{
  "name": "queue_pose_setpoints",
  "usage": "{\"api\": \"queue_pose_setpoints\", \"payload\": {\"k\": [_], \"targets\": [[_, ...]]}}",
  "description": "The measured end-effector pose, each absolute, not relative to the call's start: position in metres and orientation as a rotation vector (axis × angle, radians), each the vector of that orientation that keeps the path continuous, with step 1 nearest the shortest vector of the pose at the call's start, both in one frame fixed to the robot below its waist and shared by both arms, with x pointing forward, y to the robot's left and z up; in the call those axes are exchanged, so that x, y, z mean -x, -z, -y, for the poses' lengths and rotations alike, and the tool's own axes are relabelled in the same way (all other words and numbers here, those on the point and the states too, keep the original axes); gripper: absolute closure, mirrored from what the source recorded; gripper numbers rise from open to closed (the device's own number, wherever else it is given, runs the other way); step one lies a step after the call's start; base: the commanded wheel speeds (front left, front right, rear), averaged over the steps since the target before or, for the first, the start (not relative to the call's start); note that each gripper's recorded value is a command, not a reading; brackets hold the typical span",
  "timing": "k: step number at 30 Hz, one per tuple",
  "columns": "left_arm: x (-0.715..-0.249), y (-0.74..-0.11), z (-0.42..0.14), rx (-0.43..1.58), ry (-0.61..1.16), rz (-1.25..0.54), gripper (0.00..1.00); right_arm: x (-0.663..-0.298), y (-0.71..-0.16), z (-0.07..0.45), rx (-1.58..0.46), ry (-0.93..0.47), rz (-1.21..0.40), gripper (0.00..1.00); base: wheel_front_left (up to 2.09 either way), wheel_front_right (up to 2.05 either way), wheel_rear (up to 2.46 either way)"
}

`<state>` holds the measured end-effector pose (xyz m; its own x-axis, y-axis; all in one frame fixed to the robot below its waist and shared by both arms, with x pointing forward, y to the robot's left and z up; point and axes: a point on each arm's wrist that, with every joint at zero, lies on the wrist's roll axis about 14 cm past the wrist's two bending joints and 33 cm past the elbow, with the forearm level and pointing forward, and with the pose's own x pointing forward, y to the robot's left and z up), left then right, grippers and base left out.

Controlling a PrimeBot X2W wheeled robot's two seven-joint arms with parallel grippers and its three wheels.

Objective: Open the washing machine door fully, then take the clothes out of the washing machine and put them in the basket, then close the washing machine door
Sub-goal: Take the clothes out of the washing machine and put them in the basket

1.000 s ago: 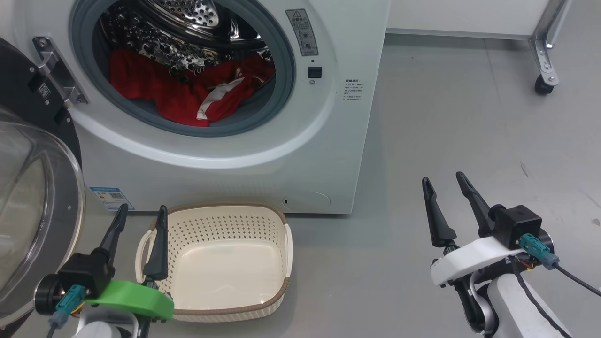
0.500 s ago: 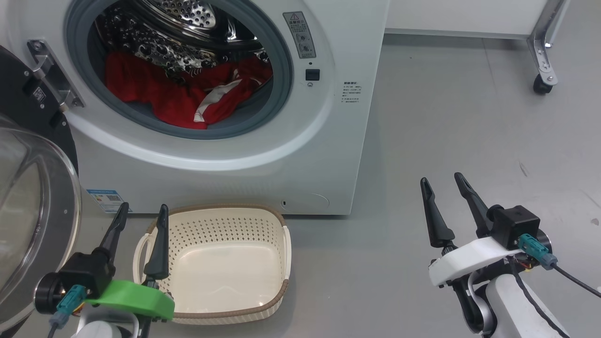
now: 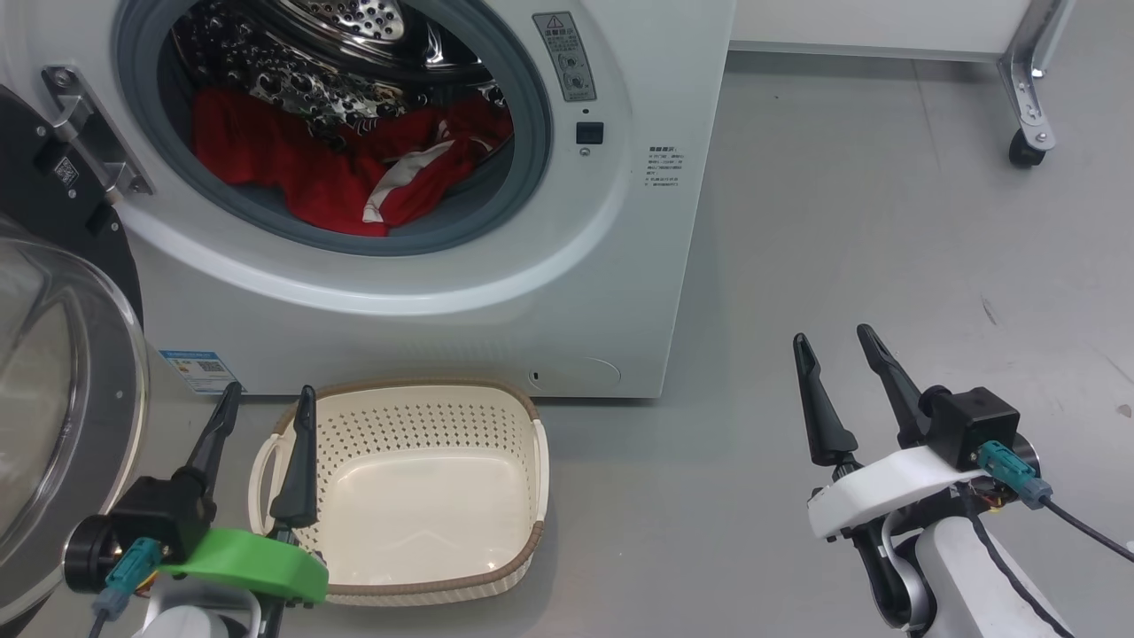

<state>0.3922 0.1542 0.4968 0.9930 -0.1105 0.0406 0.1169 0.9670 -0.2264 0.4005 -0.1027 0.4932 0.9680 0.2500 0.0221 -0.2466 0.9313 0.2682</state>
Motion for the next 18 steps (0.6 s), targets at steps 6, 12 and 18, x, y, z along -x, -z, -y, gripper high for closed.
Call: {"api": "queue_pose_setpoints", "payload": {"k": [6, 12, 18], "targets": [[-0.3925, -0.4959, -0.1545, 0.230, 0.115, 0.025, 0.00, -0.4009, -0.4927, 0.1033, -0.275, -0.251, -0.013, 0.00, 0.00, 0.00, 0.00], [-0.3927, -0.4957, -0.1549, 0.235, 0.111, 0.025, 0.00, -0.4012, -0.4927, 0.1033, -0.276, -0.250, -0.013, 0.00, 0.00, 0.00, 0.00], [-0.3959, -0.4944, -0.1613, 0.229, 0.085, 0.023, 0.00, -0.4017, -0.4919, 0.1011, -0.275, -0.256, -0.014, 0.00, 0.00, 0.00, 0.00]]}}
